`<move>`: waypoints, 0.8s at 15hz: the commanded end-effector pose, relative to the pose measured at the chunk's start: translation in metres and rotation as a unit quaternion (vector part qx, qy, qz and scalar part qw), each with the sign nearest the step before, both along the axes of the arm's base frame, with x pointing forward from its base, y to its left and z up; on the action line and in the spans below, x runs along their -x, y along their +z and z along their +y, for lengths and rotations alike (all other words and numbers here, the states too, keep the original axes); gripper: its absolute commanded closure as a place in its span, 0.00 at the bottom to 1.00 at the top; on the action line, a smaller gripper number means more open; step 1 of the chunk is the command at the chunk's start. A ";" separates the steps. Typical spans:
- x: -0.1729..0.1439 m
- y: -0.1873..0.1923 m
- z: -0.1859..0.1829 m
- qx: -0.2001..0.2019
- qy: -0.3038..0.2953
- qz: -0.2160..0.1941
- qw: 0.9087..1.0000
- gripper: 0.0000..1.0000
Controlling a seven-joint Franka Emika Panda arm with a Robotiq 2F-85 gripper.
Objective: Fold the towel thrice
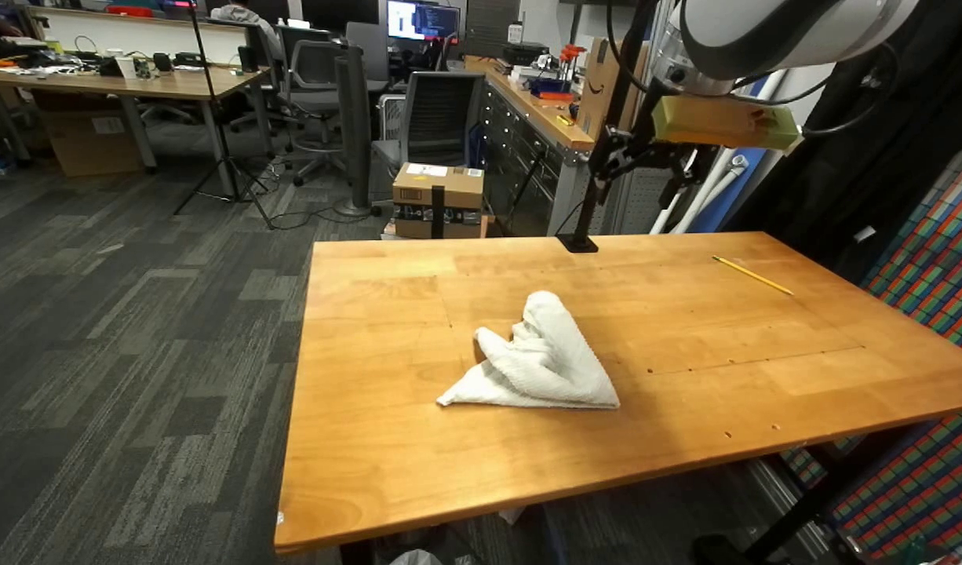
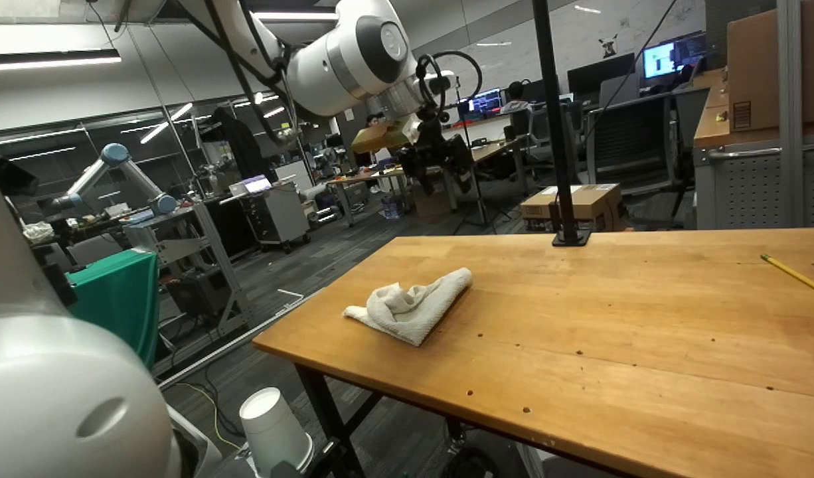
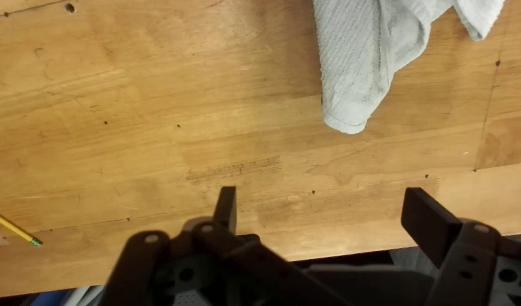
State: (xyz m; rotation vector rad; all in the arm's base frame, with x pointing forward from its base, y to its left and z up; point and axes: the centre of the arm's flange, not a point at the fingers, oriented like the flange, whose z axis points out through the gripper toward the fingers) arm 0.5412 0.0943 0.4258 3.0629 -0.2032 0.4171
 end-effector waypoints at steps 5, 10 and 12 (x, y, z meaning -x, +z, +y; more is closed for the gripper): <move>-0.028 -0.021 0.003 -0.059 0.017 0.028 0.998 0.00; -0.052 -0.050 0.016 -0.047 0.022 0.054 0.997 0.00; -0.062 -0.061 0.025 -0.041 0.025 0.064 0.997 0.00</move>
